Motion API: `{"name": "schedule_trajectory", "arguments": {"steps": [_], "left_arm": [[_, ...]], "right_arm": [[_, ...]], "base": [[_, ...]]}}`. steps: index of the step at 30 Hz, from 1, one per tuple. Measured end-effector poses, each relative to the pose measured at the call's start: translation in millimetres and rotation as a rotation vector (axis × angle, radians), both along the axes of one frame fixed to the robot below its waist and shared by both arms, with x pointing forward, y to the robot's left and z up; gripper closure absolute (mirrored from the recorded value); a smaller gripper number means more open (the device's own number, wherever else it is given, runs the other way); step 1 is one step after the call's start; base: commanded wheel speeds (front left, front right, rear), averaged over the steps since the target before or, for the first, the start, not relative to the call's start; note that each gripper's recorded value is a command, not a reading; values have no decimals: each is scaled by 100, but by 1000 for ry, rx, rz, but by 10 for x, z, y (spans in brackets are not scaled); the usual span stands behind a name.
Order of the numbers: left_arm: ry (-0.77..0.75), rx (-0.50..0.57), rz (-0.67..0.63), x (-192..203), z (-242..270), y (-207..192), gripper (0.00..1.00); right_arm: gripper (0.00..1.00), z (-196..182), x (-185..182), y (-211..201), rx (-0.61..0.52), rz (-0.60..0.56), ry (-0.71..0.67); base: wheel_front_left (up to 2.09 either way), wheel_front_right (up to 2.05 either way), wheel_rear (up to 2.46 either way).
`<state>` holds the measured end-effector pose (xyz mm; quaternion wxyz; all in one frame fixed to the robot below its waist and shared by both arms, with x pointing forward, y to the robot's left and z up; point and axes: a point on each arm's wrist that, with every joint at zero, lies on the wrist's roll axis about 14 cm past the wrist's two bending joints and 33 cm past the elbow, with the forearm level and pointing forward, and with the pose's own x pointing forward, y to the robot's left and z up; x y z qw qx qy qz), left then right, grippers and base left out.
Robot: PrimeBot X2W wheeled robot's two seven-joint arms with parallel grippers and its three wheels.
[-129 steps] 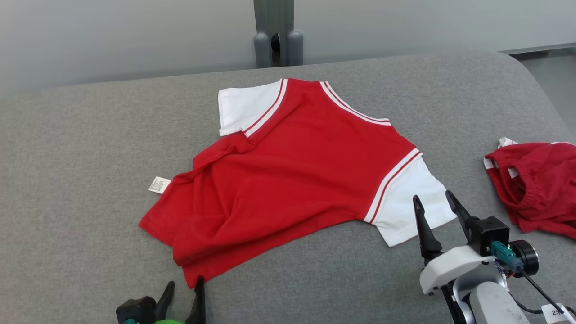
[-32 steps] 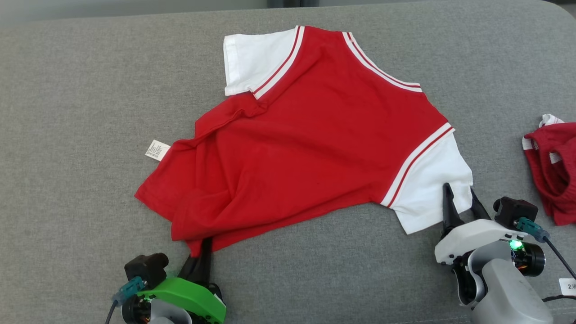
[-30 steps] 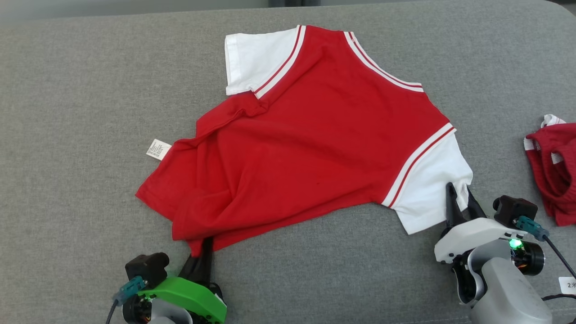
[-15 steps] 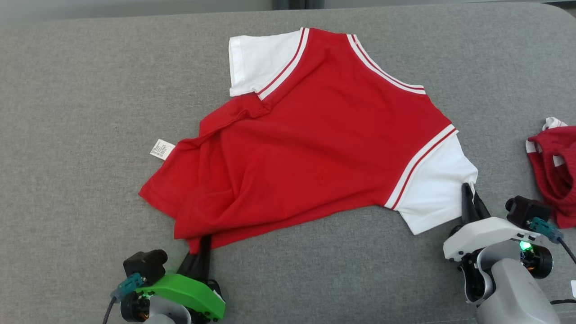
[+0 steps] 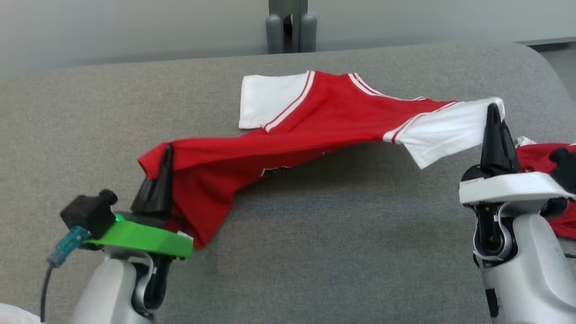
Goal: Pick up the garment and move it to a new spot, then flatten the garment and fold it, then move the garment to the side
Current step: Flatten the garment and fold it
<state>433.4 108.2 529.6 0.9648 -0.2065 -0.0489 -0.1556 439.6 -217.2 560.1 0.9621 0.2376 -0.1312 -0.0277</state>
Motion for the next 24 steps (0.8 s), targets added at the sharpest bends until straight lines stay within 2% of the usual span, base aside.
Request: {"name": "schedule_trajectory", "arguments": {"steps": [6, 9, 14, 20, 24], "left_arm": [[-288, 52, -21, 64, 1032, 117, 100], [-419, 57, -18, 51, 1583, 181, 100], [-536, 85, 4, 24, 2171, 241, 100], [-527, 129, 31, 241, 2346, 276, 100], [-482, 141, 42, 524, 2249, 293, 100]], "right_arm": [[100, 1038, -96, 79, 33, 45, -287], [100, 1551, -222, 88, -36, 65, -421], [100, 2085, -343, 44, -63, 63, -550], [100, 2251, -114, 84, -134, 64, -538], [100, 2213, 201, 70, -111, 48, -501]], "base": [[0, 0, 0], [0, 0, 0], [0, 0, 0], [0, 0, 0], [0, 0, 0]]}}
